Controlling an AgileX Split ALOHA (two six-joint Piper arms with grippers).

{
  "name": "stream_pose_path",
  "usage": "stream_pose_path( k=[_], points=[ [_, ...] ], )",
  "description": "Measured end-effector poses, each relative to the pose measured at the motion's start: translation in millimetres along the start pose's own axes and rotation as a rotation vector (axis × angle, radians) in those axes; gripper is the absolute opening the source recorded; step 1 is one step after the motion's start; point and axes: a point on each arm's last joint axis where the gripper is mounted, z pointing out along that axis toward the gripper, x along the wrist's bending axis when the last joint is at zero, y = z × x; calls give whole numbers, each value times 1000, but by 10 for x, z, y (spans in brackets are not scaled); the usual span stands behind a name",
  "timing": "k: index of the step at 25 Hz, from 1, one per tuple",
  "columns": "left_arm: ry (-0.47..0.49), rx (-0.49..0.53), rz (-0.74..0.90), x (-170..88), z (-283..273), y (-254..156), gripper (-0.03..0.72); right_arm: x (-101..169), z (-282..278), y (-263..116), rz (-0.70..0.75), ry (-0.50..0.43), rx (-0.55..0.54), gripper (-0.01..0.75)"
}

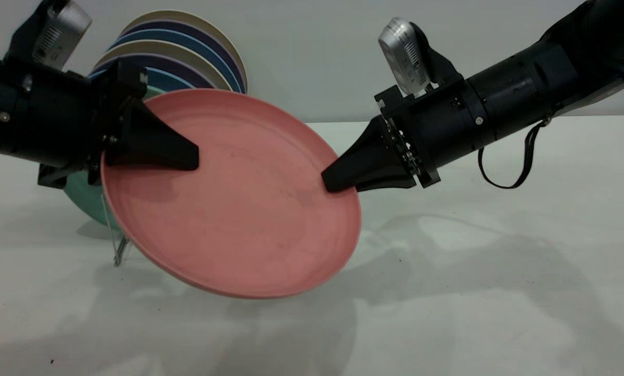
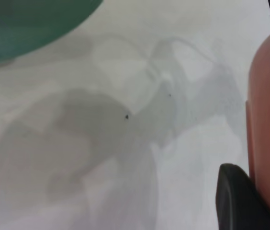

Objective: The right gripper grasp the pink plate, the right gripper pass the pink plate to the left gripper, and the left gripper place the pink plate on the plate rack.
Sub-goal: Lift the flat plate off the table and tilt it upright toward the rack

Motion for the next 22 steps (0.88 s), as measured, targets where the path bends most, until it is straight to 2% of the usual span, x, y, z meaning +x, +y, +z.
stream_pose_path(
  k=[4, 10, 13, 18, 22],
  points=[
    [-22, 12, 8, -21, 1, -12, 116, 27, 0, 17, -13, 29, -18, 121],
    [-31, 38, 38, -32, 3, -37, 116, -7, -94, 37, 20, 50, -40, 378],
    [-19, 43, 51, -21, 3, -42, 116, -98, -263, 59, 57, 53, -70, 466],
    [24, 58, 95, 20, 2, -53, 116, -369, -688, 50, 149, -4, -120, 487],
    [15, 88, 259, 5, -6, -51, 116, -604, -1062, -64, 249, -77, -103, 459]
  ],
)
